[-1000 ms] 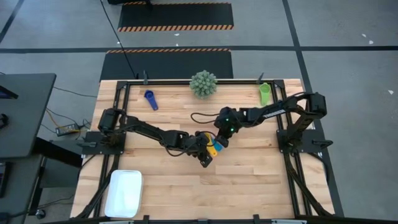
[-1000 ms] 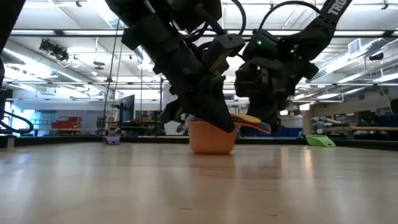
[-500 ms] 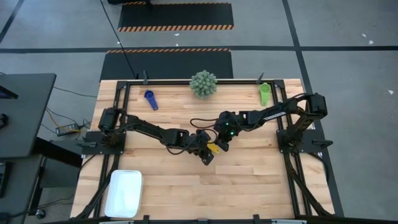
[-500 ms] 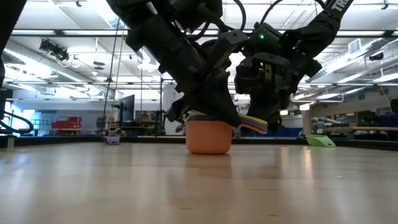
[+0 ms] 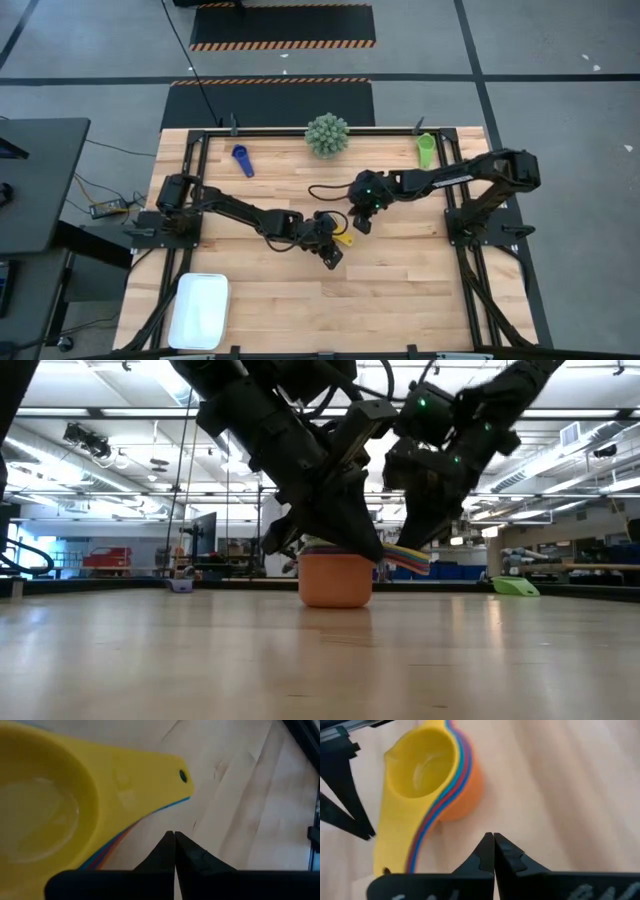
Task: Nest measuring cups in basket
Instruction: Stack the green measuring cup on top of the yellow measuring cup
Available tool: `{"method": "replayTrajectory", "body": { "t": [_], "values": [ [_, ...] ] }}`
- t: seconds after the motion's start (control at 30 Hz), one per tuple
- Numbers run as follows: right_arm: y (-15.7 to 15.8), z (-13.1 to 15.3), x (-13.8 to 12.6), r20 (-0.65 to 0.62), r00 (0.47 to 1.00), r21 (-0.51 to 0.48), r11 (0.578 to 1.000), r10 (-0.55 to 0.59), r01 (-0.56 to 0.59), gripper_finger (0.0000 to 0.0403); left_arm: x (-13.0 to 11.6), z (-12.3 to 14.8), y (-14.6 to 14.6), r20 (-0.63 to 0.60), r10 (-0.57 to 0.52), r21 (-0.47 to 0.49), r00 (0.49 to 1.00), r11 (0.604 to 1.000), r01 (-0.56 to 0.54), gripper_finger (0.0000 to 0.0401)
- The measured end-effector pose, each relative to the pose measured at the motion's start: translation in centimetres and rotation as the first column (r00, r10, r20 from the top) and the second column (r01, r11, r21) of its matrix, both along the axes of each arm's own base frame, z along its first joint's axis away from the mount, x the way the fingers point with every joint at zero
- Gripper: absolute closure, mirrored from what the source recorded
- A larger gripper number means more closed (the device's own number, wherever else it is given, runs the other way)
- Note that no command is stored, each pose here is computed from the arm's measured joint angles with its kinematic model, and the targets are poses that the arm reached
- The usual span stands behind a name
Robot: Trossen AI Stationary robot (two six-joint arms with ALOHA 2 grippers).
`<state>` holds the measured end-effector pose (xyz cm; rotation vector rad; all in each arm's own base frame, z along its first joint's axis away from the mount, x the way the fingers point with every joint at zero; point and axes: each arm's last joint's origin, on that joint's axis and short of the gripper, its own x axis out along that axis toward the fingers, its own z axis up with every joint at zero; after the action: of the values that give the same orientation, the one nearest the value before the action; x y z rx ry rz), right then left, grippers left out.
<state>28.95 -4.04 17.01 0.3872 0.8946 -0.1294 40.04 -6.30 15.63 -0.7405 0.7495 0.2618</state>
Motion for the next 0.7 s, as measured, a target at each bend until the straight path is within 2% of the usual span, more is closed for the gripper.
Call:
{"method": "replayTrajectory", "body": {
  "t": [0.23, 0.33, 0.43, 0.57, 0.7],
  "values": [
    [-0.8, 4.7, -0.6, -0.016, 1.0, -0.118, 0.993, 0.006, -0.008, 0.0402, -0.2, 1.6, 0.1, 0.035, 0.007, 0.014, 0.999, 1.0, -0.007, 0.0391],
    [-1.0, 7.6, -1.0, 0.022, 1.0, -0.156, 0.988, -0.006, 0.01, 0.0402, -0.8, 3.8, 0.2, 0.076, -0.013, 0.031, 0.997, 0.999, 0.011, 0.039],
    [-1.1, 10.9, -1.7, 0.045, 0.999, -0.252, 0.967, -0.021, 0.032, 0.0402, -2.1, 6.5, 0.8, 0.1, -0.01, 0.072, 0.995, 0.997, 0.003, 0.039],
    [-1.7, 14.7, -2.8, 0.057, 0.997, -0.361, 0.929, -0.058, 0.074, 0.0402, -4.7, 10.2, 2.5, 0.105, 0.096, 0.148, 0.99, 0.983, -0.111, 0.039],
    [-2.8, 17.1, -3.9, 0.053, 0.991, -0.374, 0.918, -0.12, 0.131, 0.0402, -7.7, 13.4, 4.5, 0.112, 0.229, 0.202, 0.967, 0.948, -0.248, 0.0396]
  ]
}}
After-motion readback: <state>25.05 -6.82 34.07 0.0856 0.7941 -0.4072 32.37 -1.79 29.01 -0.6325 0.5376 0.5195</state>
